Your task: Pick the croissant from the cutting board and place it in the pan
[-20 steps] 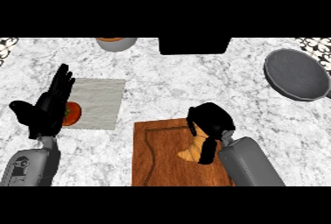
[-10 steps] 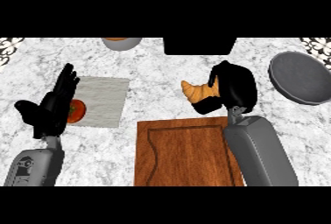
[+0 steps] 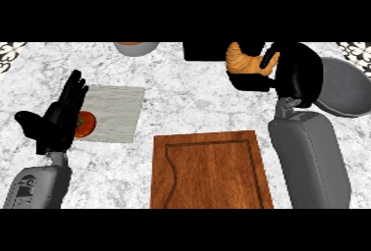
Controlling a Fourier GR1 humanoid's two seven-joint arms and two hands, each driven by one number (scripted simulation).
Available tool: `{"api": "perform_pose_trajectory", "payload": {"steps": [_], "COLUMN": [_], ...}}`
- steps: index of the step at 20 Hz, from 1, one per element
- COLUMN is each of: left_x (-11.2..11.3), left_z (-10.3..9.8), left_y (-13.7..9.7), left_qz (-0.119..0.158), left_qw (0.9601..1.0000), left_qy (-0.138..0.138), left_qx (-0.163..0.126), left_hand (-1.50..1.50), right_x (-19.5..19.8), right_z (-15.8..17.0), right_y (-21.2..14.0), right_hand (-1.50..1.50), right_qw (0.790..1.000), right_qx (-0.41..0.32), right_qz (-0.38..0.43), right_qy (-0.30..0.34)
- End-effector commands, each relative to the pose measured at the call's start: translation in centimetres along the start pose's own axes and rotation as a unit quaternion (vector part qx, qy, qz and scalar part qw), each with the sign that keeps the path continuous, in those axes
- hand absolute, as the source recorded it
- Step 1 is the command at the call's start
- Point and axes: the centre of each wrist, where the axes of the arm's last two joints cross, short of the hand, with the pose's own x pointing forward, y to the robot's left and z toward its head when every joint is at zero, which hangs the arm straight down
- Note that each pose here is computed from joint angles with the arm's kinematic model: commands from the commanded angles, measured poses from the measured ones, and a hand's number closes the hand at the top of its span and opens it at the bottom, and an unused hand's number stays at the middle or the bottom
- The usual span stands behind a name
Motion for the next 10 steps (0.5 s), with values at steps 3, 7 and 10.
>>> {"api": "perform_pose_trajectory", "payload": {"steps": [3,7,10], "left_x": [-1.0,-0.1,-0.1], "left_z": [0.6,-0.1,-0.5], "left_y": [0.1,0.5,0.2], "left_qz": [0.007,-0.012,0.0], "left_qw": [1.0,0.9998,1.0], "left_qy": [-0.004,-0.009,-0.001], "left_qx": [0.003,0.015,-0.001], "left_hand": [0.0,0.0,0.0], "right_x": [-5.2,-11.9,-15.0], "right_z": [-4.8,-6.7,-10.3], "right_y": [-3.3,-4.2,-6.0], "right_hand": [1.5,1.5,1.5], "right_qw": [0.993,0.995,0.992], "right_qx": [-0.058,-0.068,-0.089], "right_qz": [-0.093,-0.042,-0.041], "right_qy": [0.05,0.062,0.079]}}
